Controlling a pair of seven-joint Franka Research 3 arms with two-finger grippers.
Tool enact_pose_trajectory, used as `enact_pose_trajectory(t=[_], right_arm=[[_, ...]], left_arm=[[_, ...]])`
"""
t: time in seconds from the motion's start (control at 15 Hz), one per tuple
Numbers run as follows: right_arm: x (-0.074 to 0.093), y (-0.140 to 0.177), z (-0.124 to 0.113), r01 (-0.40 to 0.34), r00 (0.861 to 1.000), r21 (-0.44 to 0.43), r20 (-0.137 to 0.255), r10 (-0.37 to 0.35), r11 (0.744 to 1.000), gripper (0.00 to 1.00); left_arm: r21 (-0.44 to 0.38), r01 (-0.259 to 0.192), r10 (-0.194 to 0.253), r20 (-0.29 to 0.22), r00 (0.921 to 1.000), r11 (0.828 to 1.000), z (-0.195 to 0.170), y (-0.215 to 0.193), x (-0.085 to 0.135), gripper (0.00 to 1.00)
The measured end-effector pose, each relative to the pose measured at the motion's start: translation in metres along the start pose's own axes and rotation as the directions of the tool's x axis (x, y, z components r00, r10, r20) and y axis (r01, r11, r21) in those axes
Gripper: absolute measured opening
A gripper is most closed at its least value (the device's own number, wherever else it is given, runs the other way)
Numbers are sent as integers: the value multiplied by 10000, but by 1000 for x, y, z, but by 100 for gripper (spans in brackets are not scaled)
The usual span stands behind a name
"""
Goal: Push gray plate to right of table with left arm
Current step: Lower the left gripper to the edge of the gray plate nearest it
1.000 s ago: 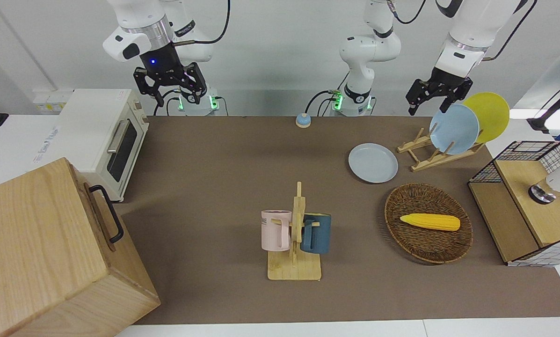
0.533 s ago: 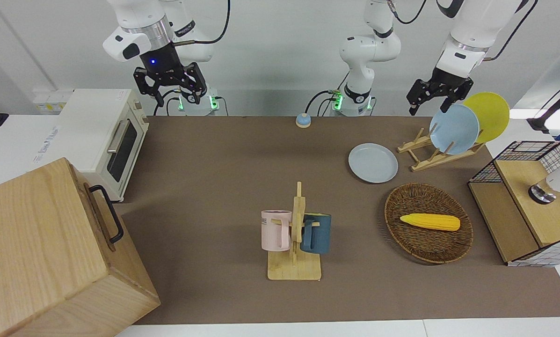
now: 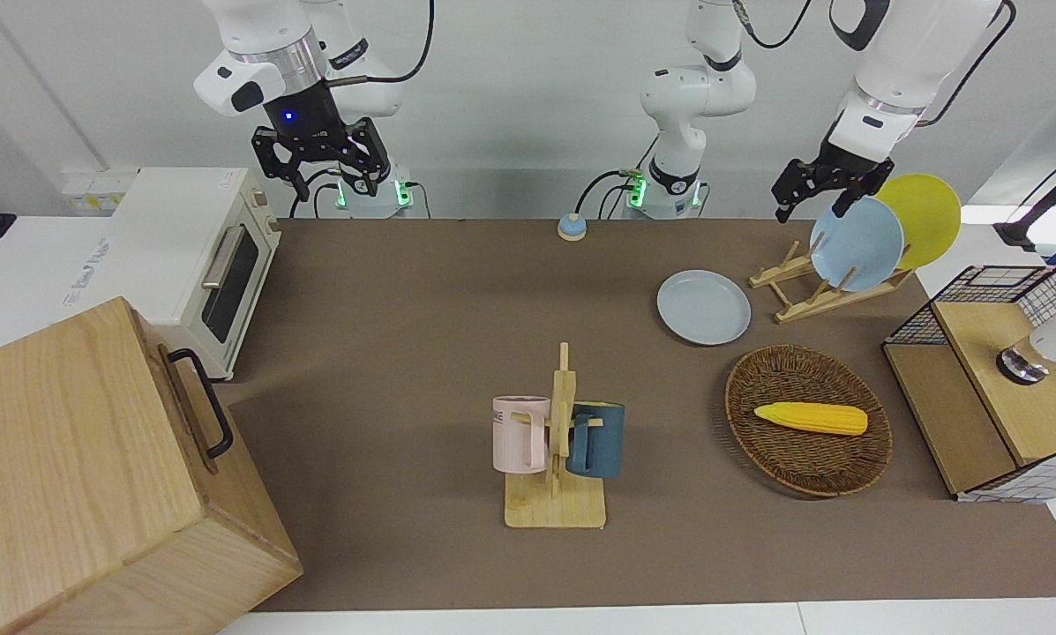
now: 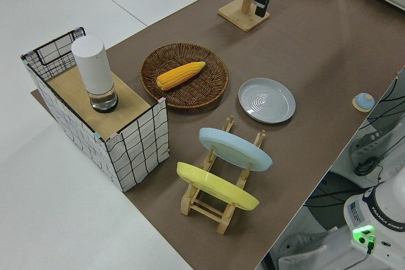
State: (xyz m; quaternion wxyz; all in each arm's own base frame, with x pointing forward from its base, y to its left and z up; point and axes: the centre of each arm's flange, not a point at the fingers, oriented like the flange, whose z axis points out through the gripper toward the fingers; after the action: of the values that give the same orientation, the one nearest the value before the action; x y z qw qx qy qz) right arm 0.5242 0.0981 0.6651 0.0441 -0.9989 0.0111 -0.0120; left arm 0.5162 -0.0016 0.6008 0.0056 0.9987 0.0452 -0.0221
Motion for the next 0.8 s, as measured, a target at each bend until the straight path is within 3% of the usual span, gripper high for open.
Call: enact_pose_trajectory(t=[0.47, 0.8], right_arm=[[0, 0, 0, 0, 10000, 0, 0, 0, 10000, 100], [0, 0, 0, 0, 10000, 0, 0, 0, 10000, 100]], left_arm=[[-136, 238, -234, 294, 9993, 9996, 58, -27, 8, 100], [-160, 142, -134, 516, 9986, 9998, 105, -28, 6, 100]])
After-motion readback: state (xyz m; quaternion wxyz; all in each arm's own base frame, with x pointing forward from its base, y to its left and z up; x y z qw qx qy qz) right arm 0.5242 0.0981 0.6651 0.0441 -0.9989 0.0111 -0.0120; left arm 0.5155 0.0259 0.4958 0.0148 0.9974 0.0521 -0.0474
